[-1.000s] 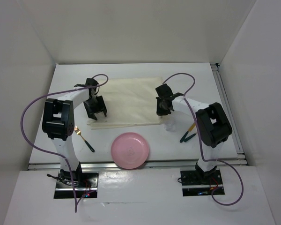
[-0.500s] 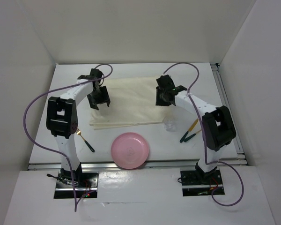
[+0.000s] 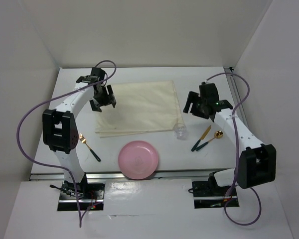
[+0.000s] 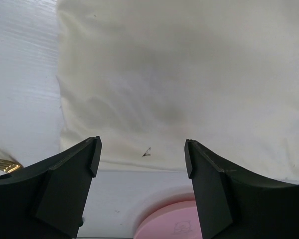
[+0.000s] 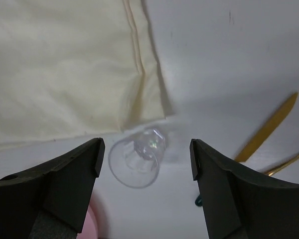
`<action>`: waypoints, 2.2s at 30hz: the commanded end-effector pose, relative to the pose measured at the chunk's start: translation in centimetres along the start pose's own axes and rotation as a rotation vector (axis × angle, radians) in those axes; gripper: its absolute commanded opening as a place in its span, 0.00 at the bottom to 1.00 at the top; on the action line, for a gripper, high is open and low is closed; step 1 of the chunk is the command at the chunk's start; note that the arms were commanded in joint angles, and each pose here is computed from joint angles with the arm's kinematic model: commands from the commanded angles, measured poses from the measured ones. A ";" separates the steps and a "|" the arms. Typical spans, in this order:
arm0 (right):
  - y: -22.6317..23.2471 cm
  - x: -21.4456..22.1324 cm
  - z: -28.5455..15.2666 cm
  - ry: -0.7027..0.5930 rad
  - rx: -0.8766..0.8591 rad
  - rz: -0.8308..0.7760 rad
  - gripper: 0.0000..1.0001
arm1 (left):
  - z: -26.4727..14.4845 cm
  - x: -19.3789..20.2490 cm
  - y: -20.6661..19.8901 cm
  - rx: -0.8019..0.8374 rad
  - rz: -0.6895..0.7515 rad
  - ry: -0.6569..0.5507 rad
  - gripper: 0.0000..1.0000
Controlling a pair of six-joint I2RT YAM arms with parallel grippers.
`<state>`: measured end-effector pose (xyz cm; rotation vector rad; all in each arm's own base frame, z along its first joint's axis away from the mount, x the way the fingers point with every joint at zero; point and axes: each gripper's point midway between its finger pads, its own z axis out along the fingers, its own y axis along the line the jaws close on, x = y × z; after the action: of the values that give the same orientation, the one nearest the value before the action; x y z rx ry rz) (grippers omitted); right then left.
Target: Set the dinner table for one person
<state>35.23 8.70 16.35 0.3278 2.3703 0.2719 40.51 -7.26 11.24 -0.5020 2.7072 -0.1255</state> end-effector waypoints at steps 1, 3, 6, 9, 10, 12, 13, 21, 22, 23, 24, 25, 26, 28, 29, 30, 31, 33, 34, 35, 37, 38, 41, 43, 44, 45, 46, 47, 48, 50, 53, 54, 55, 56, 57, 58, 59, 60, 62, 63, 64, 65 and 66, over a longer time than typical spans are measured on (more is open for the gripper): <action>-0.1 4.8 0.1 0.143 -0.058 0.016 0.81 | 1.1 1.4 -2.5 0.082 0.018 0.069 0.85; -0.3 6.5 0.4 0.186 -0.072 0.019 0.82 | 2.2 1.8 -5.2 0.113 0.051 0.087 0.84; 0.1 7.7 0.8 0.222 -0.104 0.032 0.82 | 3.2 2.9 -9.0 0.177 0.083 0.133 0.84; 0.1 8.4 1.3 0.239 -0.121 0.034 0.79 | 4.1 3.5 -10.8 0.192 0.088 0.153 0.83; -0.1 9.0 1.7 0.250 -0.116 0.035 0.75 | 4.8 3.8 -11.8 0.202 0.102 0.164 0.82; -0.5 9.7 1.9 0.270 -0.105 0.037 0.72 | 5.2 3.9 -12.6 0.206 0.103 0.167 0.82; -0.6 10.1 2.3 0.278 -0.101 0.037 0.70 | 5.4 4.2 -13.1 0.208 0.115 0.171 0.80; -1.0 11.1 3.6 0.293 -0.057 0.009 0.31 | 6.9 6.6 -15.4 0.208 0.163 0.208 0.79; -1.5 11.0 3.5 0.290 -0.022 0.005 0.23 | 7.3 7.2 -15.5 0.204 0.171 0.219 0.77; -1.9 10.8 3.3 0.280 0.002 0.013 0.08 | 7.3 7.2 -15.5 0.204 0.171 0.219 0.77; -1.9 10.0 3.0 0.254 0.014 0.010 0.02 | 7.6 7.6 -15.2 0.194 0.171 0.231 0.77; -1.8 8.8 2.0 0.216 0.017 0.009 0.00 | 7.8 8.3 -15.1 0.181 0.183 0.238 0.77; -2.0 7.7 1.6 0.177 0.042 0.015 0.00 | 7.3 8.3 -15.4 0.184 0.192 0.225 0.77; -1.6 5.8 0.7 0.115 0.042 0.015 0.00 | 7.1 8.7 -15.6 0.192 0.210 0.221 0.77; -0.8 4.0 -0.1 0.076 0.020 0.018 0.00 | 6.8 8.5 -15.4 0.184 0.210 0.209 0.77; -0.4 2.9 -0.4 0.046 0.019 0.019 0.00 | 6.5 8.3 -15.5 0.190 0.210 0.202 0.77; 0.0 2.1 -0.3 0.035 0.013 0.020 0.00 | 6.5 8.2 -15.4 0.180 0.210 0.194 0.77; 1.4 -0.5 0.4 0.002 -0.005 0.022 0.00 | 5.9 7.9 -15.0 0.171 0.211 0.176 0.77; 1.8 -1.2 0.9 0.001 -0.005 0.013 0.00 | 4.8 7.6 -15.1 0.184 0.199 0.161 0.77; 2.1 -1.4 2.9 0.024 0.007 0.011 0.00 | 4.4 7.4 -14.9 0.177 0.199 0.145 0.77; 4.0 -4.6 4.0 -0.019 -0.027 0.005 0.00 | 2.5 6.9 -14.4 0.173 0.189 0.111 0.77; 4.6 -5.5 5.0 -0.030 -0.032 0.006 0.00 | 1.6 6.6 -14.2 0.171 0.188 0.092 0.77; 6.8 -9.2 9.3 -0.054 -0.045 0.008 0.00 | -1.1 5.8 -12.2 0.131 0.164 0.040 0.77; 7.9 -10.3 11.0 -0.062 -0.073 -0.011 0.00 | -1.9 5.7 -10.5 0.095 0.144 0.012 0.77; 8.3 -10.9 11.8 -0.069 -0.077 -0.010 0.00 | -2.3 5.6 -9.6 0.079 0.119 0.007 0.77; 8.7 -11.4 13.4 -0.056 -0.070 -0.011 0.00 | -3.2 5.5 -8.5 0.074 0.105 -0.009 0.77; 8.8 -11.5 14.2 -0.049 -0.066 -0.011 0.00 | -3.4 5.3 -7.8 0.061 0.079 -0.020 0.77; 8.7 -11.6 15.1 -0.045 -0.054 -0.011 0.00 | -3.6 5.2 -7.2 0.058 0.054 -0.023 0.77; 8.7 -11.7 16.4 -0.041 -0.041 -0.012 0.00 | -4.0 5.9 -6.6 0.051 0.055 -0.015 0.77; 9.3 -11.4 17.4 -0.035 -0.046 -0.018 0.00 | -4.2 6.5 -6.0 0.045 0.045 -0.008 0.77; 9.3 -11.0 19.0 -0.032 -0.027 -0.034 0.00 | -4.0 8.2 -4.6 0.032 0.032 0.033 0.77; 9.1 -11.2 19.2 -0.039 -0.013 -0.034 0.00 | -3.9 8.8 -4.1 0.024 0.033 0.042 0.77; 8.9 -11.1 19.9 -0.042 -0.002 -0.034 0.00 | -3.2 10.6 -3.2 0.011 0.037 0.093 0.77; 8.8 -10.9 20.1 -0.032 0.003 -0.044 0.00 | -3.6 11.1 -3.0 0.027 0.036 0.093 0.77; 8.8 -10.9 20.4 -0.032 0.003 -0.044 0.00 | -3.4 11.7 -2.9 0.037 0.026 0.103 0.81; 8.8 -10.9 20.8 -0.031 0.004 -0.044 0.00 | -3.1 13.3 -2.1 0.024 0.037 0.139 0.82; 8.6 -10.5 21.2 -0.023 0.008 -0.054 0.00 | -3.2 14.0 -1.8 0.026 0.027 0.152 0.85; 8.8 -10.3 21.7 -0.015 0.000 -0.055 0.00 | -3.9 14.4 -1.8 0.041 0.037 0.141 0.88; 9.3 -10.2 21.8 -0.009 -0.004 -0.062 0.01 | -4.0 16.1 -1.3 0.041 0.043 0.167 0.92; 9.5 -10.3 22.0 -0.012 -0.006 -0.061 0.09 | -4.2 17.0 -1.2 0.047 0.055 0.187 0.92; 9.4 -10.2 22.3 -0.006 -0.003 -0.062 0.14 | -4.6 17.5 -1.2 0.054 0.067 0.185 0.93; 10.1 -9.8 22.2 0.002 -0.019 -0.069 0.19 | -4.3 18.2 -0.6 0.042 0.069 0.198 0.94; 10.3 -10.2 22.1 -0.007 -0.024 -0.068 0.26 | -4.3 18.9 -0.3 0.020 0.064 0.210 0.94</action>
<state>58.69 16.07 8.14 0.2771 2.3969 0.2489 23.96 -13.71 8.12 -0.3920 2.9175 -0.1630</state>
